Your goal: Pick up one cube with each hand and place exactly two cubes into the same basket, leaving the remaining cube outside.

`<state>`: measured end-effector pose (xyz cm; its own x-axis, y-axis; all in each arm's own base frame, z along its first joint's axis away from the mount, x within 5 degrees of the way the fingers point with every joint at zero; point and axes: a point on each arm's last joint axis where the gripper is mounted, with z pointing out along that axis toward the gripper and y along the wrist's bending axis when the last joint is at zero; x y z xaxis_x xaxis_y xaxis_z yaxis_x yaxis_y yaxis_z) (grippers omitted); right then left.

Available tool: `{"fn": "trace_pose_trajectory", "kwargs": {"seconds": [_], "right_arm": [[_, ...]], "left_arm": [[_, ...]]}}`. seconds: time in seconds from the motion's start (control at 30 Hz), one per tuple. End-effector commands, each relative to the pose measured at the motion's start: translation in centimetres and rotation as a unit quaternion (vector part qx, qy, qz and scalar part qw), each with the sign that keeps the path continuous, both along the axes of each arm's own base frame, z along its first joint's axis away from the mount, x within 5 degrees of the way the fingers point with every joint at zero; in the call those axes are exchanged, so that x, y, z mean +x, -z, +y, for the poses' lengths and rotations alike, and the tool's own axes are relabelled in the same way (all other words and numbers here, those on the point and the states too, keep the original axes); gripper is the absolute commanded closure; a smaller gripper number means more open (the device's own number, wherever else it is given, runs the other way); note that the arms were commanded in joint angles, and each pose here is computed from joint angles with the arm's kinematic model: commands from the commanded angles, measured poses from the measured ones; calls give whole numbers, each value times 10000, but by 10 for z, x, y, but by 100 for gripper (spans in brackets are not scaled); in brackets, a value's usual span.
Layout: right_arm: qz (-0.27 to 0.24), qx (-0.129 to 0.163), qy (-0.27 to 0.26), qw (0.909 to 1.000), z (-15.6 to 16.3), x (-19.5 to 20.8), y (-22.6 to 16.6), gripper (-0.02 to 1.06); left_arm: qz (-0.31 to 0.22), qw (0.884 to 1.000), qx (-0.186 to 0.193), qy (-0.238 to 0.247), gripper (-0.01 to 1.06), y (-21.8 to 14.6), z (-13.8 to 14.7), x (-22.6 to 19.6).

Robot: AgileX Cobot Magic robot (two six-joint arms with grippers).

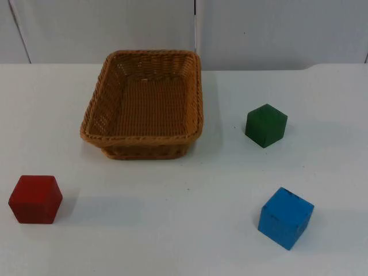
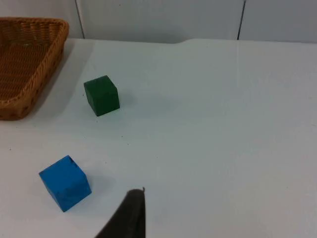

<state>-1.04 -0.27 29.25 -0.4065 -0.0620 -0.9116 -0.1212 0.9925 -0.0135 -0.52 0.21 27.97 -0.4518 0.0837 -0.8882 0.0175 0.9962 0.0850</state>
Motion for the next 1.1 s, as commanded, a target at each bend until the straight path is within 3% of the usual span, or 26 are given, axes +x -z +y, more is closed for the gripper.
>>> {"fn": "trace_pose_trajectory", "kwargs": {"seconds": [0.0, 0.47, 0.77, 1.07], "right_arm": [[-27, -34, -1, 10000, 1, 3, -5, -1], [150, -58, -4, 9999, 3, 19, -9, -1], [152, -59, -6, 9999, 4, 25, -10, -1], [487, -21, -68, 9988, 8, 46, -11, -1]], "left_arm": [[-145, 9999, -72, 29, 0, -3, -1, -1], [-273, 9993, -214, 114, 0, -9, -3, -3], [58, 9996, -277, 90, 0, -16, -4, 15], [315, 9987, -370, 123, 0, -19, -5, 35]]}}
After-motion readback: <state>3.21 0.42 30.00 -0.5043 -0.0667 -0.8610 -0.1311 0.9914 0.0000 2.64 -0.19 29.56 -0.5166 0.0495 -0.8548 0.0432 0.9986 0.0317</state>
